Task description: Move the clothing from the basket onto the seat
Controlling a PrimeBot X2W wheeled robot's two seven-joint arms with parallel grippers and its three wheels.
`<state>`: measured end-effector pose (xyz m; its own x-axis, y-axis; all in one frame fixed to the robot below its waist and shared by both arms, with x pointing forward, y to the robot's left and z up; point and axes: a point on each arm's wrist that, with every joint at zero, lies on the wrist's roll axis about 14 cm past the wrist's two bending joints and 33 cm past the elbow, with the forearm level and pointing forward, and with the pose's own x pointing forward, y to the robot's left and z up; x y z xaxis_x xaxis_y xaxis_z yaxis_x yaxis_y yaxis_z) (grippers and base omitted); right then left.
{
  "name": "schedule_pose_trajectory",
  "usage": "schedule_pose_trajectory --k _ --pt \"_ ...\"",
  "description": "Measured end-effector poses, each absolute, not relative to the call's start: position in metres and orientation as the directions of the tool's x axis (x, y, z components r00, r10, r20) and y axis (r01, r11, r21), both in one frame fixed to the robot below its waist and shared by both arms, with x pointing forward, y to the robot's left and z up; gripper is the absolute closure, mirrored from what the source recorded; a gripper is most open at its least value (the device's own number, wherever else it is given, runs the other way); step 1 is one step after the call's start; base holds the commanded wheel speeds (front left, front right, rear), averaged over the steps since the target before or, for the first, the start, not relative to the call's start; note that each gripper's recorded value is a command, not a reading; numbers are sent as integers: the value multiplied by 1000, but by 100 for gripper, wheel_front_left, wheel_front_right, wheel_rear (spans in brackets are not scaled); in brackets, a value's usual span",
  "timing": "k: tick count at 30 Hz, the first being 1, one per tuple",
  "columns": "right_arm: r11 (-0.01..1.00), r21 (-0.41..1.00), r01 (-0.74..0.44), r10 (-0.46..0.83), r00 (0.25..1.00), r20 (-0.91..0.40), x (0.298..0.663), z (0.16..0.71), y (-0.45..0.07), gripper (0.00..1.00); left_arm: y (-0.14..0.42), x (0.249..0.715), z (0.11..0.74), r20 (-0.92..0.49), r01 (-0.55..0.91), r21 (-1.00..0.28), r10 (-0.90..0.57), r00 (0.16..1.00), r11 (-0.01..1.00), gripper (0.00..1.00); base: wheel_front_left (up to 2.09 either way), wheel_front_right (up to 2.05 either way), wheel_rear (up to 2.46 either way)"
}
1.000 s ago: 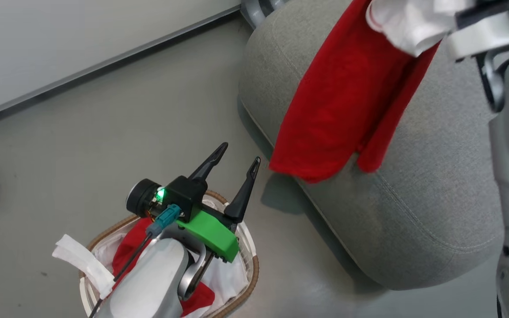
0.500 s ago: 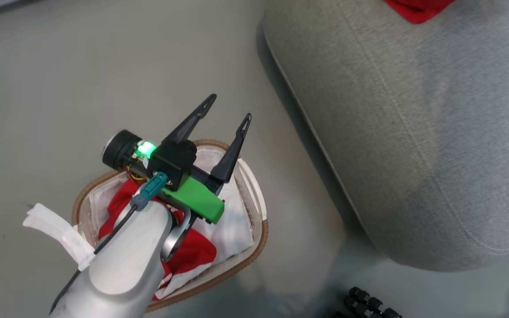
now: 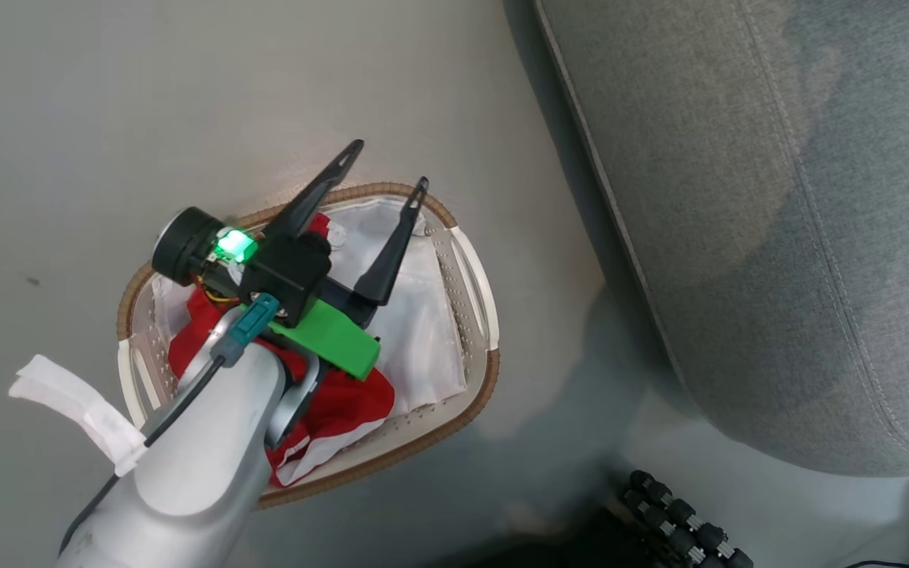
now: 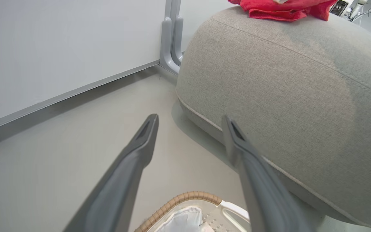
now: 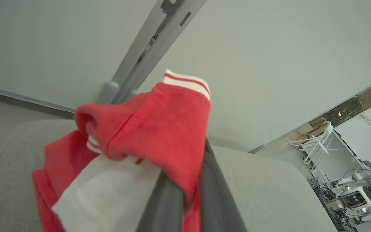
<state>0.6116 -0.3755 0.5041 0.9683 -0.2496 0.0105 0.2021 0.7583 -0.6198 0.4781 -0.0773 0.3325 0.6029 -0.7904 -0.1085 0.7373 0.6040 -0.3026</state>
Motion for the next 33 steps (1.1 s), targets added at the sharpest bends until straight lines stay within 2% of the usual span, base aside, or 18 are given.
schedule_pose_trajectory --k 3,8,9,10,11,12,25,33 --pt "773 -617 148 -269 957 -108 595 457 -375 100 -73 478 324 -127 729 -305 -785 606 612 0 0 0 0" --pt "784 -605 142 -303 937 -174 572 434 -381 99 -75 475 323 -134 734 -300 -789 600 610 0 0 0 0" --pt "788 -599 143 -309 933 -183 567 431 -381 90 -76 474 323 -136 736 -299 -791 597 607 0 0 0 0" --pt "789 -596 146 -314 931 -187 562 430 -381 62 -77 471 323 -139 739 -298 -793 593 604 0 0 0 0" --pt "790 -595 149 -316 930 -186 559 430 -382 9 -77 470 324 -140 741 -298 -795 590 602 0 0 0 0" --pt "794 -588 155 -319 929 -186 555 430 -382 0 -79 468 326 -139 741 -302 -796 589 600 0 0 0 0" --pt "840 -522 145 -308 921 -239 498 423 -370 0 -75 475 373 -78 712 -291 -758 648 639 0 0 0 0" --pt "869 -462 178 -262 957 -124 500 472 -358 0 -57 480 413 -35 656 -277 -689 723 702 0 0 0 0"
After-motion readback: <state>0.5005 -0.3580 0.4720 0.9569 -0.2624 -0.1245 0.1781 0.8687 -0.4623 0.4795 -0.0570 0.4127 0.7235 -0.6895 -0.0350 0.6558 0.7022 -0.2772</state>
